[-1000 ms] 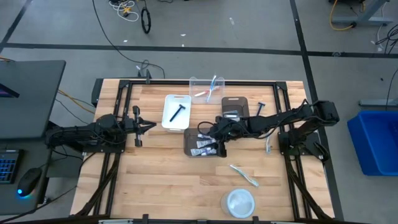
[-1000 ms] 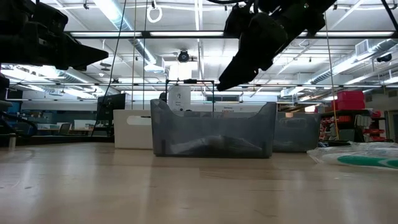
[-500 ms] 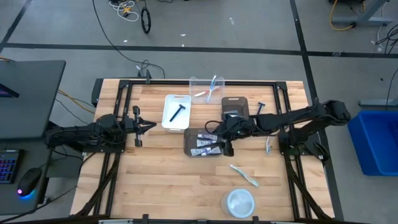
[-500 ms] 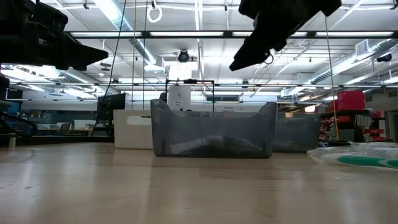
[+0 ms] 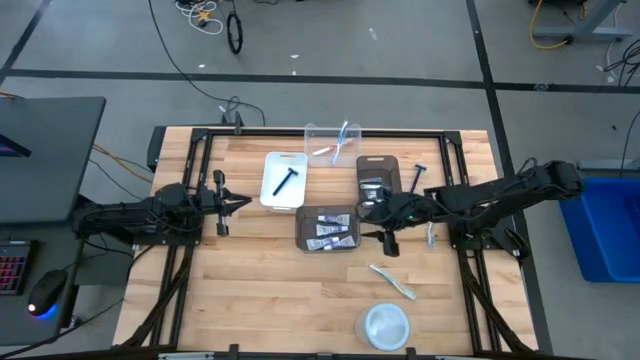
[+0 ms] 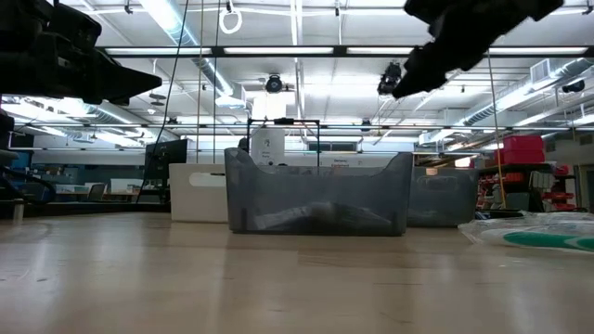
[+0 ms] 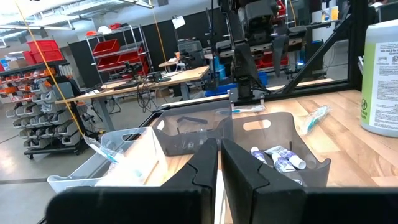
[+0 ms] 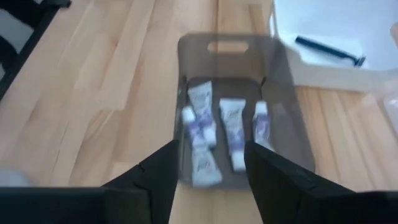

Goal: Pick & Place Travel size toiletries
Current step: Put the green toothbrush into the transparent bin

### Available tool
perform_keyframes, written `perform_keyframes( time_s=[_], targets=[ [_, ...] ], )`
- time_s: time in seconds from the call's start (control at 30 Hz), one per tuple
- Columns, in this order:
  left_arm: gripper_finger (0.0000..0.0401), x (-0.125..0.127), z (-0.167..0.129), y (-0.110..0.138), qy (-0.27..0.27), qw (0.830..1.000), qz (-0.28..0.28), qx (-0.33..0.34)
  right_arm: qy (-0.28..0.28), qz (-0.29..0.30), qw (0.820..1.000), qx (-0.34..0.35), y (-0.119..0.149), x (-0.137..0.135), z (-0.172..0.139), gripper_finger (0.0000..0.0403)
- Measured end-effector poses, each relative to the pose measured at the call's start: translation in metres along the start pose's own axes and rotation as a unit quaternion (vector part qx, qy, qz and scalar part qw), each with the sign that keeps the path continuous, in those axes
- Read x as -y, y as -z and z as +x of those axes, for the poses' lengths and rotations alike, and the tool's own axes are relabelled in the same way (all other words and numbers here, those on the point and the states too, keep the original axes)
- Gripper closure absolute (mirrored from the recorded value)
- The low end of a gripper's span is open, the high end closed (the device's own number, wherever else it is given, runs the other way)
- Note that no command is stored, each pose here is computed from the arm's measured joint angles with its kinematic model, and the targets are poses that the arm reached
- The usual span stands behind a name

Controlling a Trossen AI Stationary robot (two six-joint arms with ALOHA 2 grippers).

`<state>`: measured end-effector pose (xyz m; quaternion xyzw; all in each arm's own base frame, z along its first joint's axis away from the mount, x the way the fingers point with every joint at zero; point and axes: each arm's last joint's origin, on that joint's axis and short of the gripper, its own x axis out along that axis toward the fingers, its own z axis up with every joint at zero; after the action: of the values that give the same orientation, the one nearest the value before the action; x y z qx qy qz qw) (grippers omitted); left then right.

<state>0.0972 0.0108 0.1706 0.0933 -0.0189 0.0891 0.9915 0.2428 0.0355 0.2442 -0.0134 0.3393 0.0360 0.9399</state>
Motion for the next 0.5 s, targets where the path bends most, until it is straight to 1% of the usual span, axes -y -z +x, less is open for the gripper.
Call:
perform_keyframes(
  time_s=[0.2,0.4,0.5],
  targets=[
    [0.0374,0.0,0.0,0.0,0.0,1.0,0.0,0.0,-0.015,-0.012,0.999,-0.028,0.022,-0.007,-0.014,0.0228],
    [0.0374,0.0,0.0,0.0,0.0,1.0,0.0,0.0,-0.029,0.024,0.998,-0.059,0.043,-0.013,-0.022,0.0234],
    [0.0374,0.0,0.0,0.0,0.0,1.0,0.0,0.0,-0.039,0.031,0.996,-0.07,0.054,-0.019,-0.023,0.0232]
  ],
)
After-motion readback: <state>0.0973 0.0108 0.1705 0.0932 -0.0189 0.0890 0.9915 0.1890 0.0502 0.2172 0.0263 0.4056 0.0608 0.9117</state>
